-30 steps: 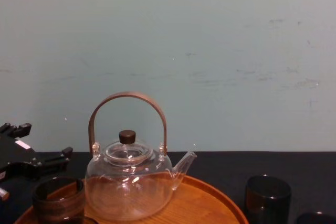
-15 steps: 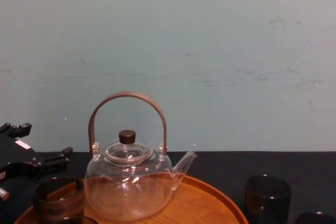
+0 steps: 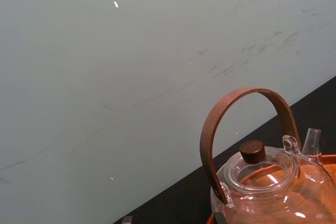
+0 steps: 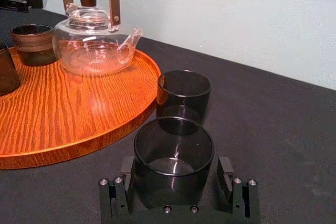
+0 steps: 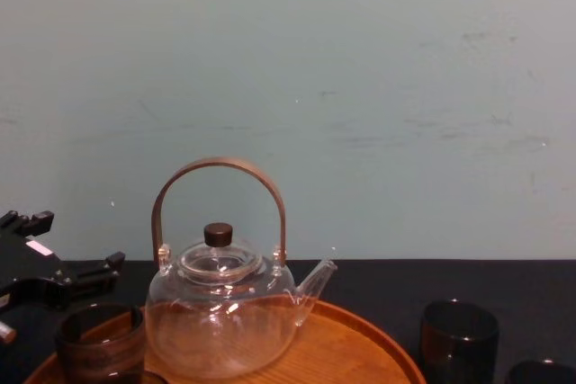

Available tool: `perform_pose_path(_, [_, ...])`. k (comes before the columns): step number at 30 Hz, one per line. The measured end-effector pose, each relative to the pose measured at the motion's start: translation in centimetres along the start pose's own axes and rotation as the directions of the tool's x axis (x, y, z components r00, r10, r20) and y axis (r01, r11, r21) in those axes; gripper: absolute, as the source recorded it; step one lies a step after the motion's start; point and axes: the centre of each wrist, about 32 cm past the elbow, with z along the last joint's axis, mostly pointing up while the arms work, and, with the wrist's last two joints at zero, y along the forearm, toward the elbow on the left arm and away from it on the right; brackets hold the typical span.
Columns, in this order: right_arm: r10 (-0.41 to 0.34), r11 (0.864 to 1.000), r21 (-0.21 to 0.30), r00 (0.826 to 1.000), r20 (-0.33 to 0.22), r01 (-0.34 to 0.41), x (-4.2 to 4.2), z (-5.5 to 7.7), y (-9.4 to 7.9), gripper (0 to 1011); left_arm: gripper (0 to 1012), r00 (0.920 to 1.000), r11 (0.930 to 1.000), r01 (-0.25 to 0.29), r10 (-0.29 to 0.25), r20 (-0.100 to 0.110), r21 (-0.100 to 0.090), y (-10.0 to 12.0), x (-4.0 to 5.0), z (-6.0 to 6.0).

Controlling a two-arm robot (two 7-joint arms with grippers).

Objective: Pick up the glass from the table and place it on the tray.

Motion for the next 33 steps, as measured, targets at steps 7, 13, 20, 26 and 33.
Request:
perform_pose_path(7, [0.005,1.0,-0.003,1.0,-0.005,-0.005,0.34,-0.3,0.6,1002,1002,1.0,1.0,0.0,0.0,0.0,0.0,0.0,0.0,0.0])
perform_pose_path(13, [0.016,1.0,0.001,1.0,-0.004,-0.016,0.71,-0.5,1.4,1002,1001,1.0,1.0,0.0,0.0,0.0,0.0,0.0,0.0,0.0])
perform_pose_path(20, [0.048,0.999,0.014,0.999,-0.009,-0.048,0.91,-0.4,2.4,1002,1001,1.0,1.0,0.0,0.0,0.0,0.0,0.0,0.0,0.0])
perform_pose_path(26, [0.064,0.998,0.023,0.998,-0.024,-0.064,1.09,-0.4,3.0,1002,1001,1.0,1.0,0.0,0.0,0.0,0.0,0.0,0.0,0.0])
perform_pose_path(33, [0.068,0.997,0.027,0.997,-0.031,-0.068,1.14,-0.4,3.1,1002,1002,1.0,1.0,0.0,0.0,0.0,0.0,0.0,0.0,0.0])
